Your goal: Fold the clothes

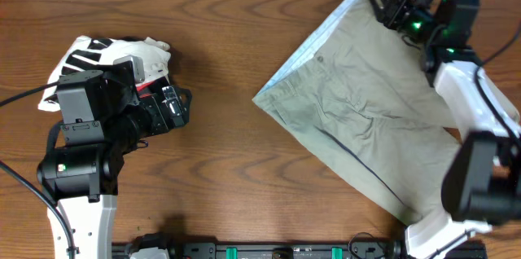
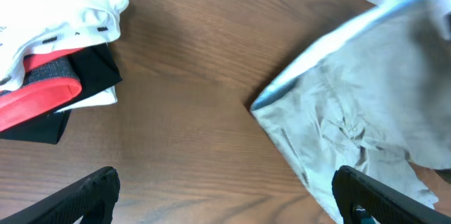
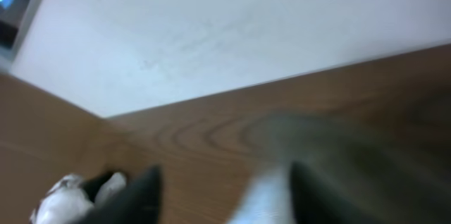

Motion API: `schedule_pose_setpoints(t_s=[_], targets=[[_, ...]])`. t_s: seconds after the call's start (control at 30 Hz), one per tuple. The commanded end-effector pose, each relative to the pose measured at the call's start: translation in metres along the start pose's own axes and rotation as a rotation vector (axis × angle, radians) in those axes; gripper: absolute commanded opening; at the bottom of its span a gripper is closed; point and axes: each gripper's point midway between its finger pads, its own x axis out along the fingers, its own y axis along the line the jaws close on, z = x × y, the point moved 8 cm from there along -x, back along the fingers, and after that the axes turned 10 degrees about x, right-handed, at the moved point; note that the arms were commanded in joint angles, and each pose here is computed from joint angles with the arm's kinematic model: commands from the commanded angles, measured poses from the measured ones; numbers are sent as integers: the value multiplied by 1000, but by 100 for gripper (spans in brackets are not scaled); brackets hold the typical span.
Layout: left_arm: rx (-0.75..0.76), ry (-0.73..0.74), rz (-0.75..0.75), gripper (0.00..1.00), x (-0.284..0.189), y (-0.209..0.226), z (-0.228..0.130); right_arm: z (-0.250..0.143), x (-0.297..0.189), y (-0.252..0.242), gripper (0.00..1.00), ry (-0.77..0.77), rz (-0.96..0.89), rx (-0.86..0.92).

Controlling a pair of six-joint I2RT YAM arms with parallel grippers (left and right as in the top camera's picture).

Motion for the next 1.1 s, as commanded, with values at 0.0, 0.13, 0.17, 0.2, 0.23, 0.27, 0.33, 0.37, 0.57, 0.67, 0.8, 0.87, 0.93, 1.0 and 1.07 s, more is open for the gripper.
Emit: schedule_pose_setpoints(t_s=[0.0, 0.13, 0.17, 0.2, 0.23, 0.27, 0.33, 0.37, 0.57, 0.67, 0.8, 0.87, 0.93, 1.0, 1.07], targets=[[16, -9, 2, 98, -4, -2, 3, -6, 15, -12, 75, 96, 81, 183], [8, 9, 3, 98, -4, -2, 0, -5, 3, -24, 87, 148, 95, 191], [7, 16, 4, 98, -4, -2, -1, -4, -3, -26, 88, 160, 95, 193], [14, 22, 3, 98, -3, -2, -2, -3, -9, -27, 87, 173, 95, 204], [25, 28, 2, 98, -2, -2, -3, -3, -16, -29, 86, 189, 91, 217], [44, 38, -1, 98, -1, -2, -4, -3, -23, -31, 84, 207, 86, 228], [80, 63, -12, 98, 4, -4, -7, -6, -37, -34, 82, 232, 45, 244], [104, 79, -21, 98, 8, -6, -8, -8, -45, -36, 80, 244, 14, 232], [331, 220, -119, 98, 45, -25, -18, -19, -93, -40, 81, 246, -337, 147], [428, 314, -175, 99, 74, -35, -27, -24, -122, -28, 80, 239, -512, 126], [490, 402, -228, 97, 124, -47, -36, -35, -158, -1, 80, 243, -613, 124], [507, 425, -244, 95, 147, -51, -41, -41, -172, 10, 79, 247, -642, 128], [515, 446, -253, 94, 168, -52, -46, -49, -185, 20, 78, 262, -669, 139], [518, 462, -258, 94, 189, -50, -51, -57, -194, 26, 76, 292, -683, 160], [514, 476, -259, 94, 206, -48, -56, -66, -201, 28, 75, 331, -711, 186]])
